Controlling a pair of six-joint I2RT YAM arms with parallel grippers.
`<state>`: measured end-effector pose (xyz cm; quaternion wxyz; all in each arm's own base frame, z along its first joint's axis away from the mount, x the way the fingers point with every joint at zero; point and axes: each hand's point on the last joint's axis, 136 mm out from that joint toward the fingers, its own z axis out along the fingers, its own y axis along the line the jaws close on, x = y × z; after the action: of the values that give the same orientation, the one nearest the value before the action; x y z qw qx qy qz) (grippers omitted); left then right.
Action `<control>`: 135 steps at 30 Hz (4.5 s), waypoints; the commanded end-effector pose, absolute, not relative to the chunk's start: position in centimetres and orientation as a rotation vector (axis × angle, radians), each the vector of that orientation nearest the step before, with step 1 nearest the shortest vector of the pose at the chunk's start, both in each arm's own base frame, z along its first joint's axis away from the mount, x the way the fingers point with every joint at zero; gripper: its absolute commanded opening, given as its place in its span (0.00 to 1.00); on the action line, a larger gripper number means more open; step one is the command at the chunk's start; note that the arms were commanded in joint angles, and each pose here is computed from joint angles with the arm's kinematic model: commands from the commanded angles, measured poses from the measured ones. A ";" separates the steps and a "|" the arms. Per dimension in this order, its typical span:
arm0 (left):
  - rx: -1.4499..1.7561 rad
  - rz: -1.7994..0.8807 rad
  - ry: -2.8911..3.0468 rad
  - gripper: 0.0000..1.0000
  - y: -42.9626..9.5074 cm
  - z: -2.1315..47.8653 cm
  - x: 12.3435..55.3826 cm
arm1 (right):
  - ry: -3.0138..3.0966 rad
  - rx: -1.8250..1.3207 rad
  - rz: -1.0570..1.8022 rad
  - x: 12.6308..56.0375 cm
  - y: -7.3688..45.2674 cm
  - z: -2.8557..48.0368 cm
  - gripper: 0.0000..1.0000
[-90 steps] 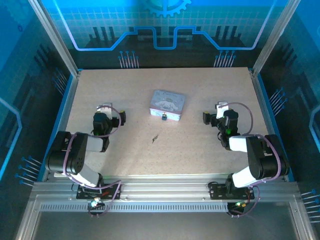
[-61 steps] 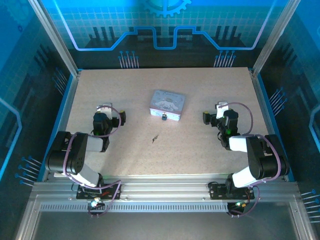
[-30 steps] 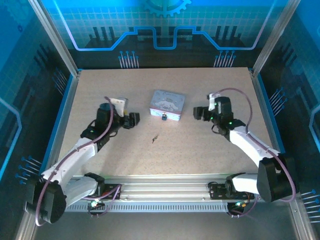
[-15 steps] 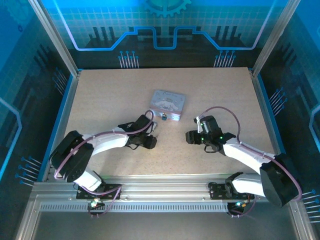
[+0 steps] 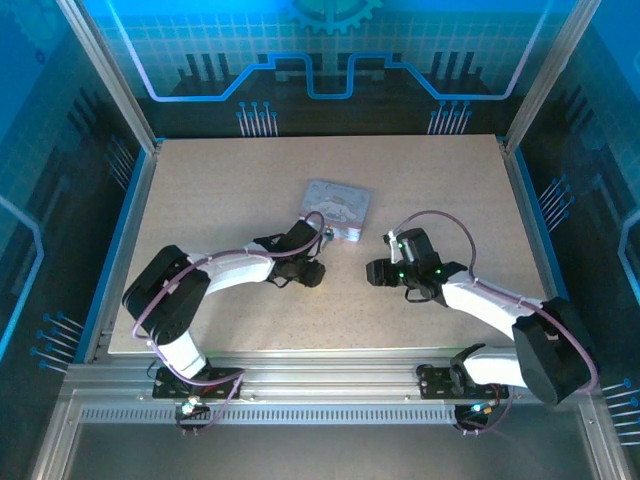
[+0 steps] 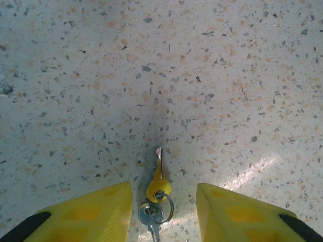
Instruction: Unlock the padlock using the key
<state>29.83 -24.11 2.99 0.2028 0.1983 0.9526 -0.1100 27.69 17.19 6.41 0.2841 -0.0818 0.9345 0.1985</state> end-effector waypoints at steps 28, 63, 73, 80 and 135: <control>0.615 -0.228 2.679 0.11 -23.5 1.3 29.2 | 2.467 -0.197 0.641 28.6 18.8 7.9 0.62; 0.346 -0.782 2.535 0.00 -23.4 2.5 27.7 | 2.597 -0.051 1.102 27.7 27.5 5.5 0.47; 0.293 -0.867 2.498 0.00 -23.5 2.9 28.0 | 2.600 0.048 1.247 28.1 29.2 5.1 0.45; 0.287 -0.907 2.461 0.00 -23.8 4.1 28.0 | 2.603 0.054 1.283 28.1 30.2 5.0 0.43; 0.750 -1.023 1.766 0.61 -23.3 20.5 21.3 | 2.107 -1.377 0.750 20.6 29.1 21.5 0.00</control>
<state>23.27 -22.84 18.65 0.4336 0.2458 0.7732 -0.3920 23.59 30.62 22.90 0.2984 -0.4258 0.7980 0.3047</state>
